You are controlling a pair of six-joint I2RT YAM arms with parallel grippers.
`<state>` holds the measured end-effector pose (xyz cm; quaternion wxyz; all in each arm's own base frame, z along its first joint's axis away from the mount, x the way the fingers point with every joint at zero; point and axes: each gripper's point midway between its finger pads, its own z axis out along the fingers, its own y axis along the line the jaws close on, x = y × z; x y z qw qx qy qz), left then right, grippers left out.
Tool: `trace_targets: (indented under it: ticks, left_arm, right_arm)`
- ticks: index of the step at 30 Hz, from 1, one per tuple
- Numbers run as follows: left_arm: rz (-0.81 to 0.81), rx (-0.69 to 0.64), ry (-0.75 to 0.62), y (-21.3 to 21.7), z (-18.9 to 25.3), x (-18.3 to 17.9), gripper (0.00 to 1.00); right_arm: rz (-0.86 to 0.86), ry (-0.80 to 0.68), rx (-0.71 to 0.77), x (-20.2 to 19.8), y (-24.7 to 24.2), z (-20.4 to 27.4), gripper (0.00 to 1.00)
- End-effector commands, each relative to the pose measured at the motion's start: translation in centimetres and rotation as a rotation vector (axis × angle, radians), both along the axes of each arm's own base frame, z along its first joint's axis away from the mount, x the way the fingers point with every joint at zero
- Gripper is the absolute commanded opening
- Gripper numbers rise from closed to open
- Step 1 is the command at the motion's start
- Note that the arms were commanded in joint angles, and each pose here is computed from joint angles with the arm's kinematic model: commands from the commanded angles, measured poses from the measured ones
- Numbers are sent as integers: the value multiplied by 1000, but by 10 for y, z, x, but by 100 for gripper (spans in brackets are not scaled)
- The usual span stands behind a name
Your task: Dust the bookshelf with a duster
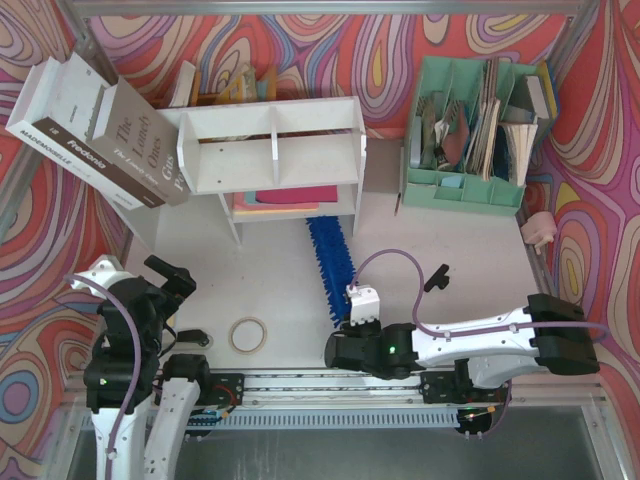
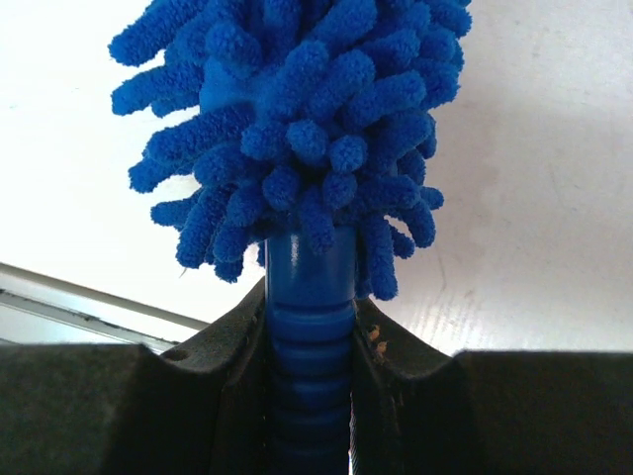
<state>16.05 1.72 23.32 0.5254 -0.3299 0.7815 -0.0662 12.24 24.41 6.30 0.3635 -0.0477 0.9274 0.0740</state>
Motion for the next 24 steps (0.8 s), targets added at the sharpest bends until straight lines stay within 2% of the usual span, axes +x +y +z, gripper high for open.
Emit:
trace_targets:
  ticks: [1, 5, 15, 24]
  left_arm:
    - [15, 11, -2, 3, -3, 1, 98]
    - [15, 11, -4, 3, -2, 1, 98]
    - [12, 9, -3, 3, -2, 1, 98]
    - [12, 9, -1, 3, -3, 1, 98]
  right_arm:
    - [52, -78, 60, 13, 35, 18, 0]
    - [34, -69, 30, 12, 29, 11, 0]
    - [-153, -39, -44, 5, -39, -2, 0]
    - [-173, 25, -63, 2, -44, -19, 0]
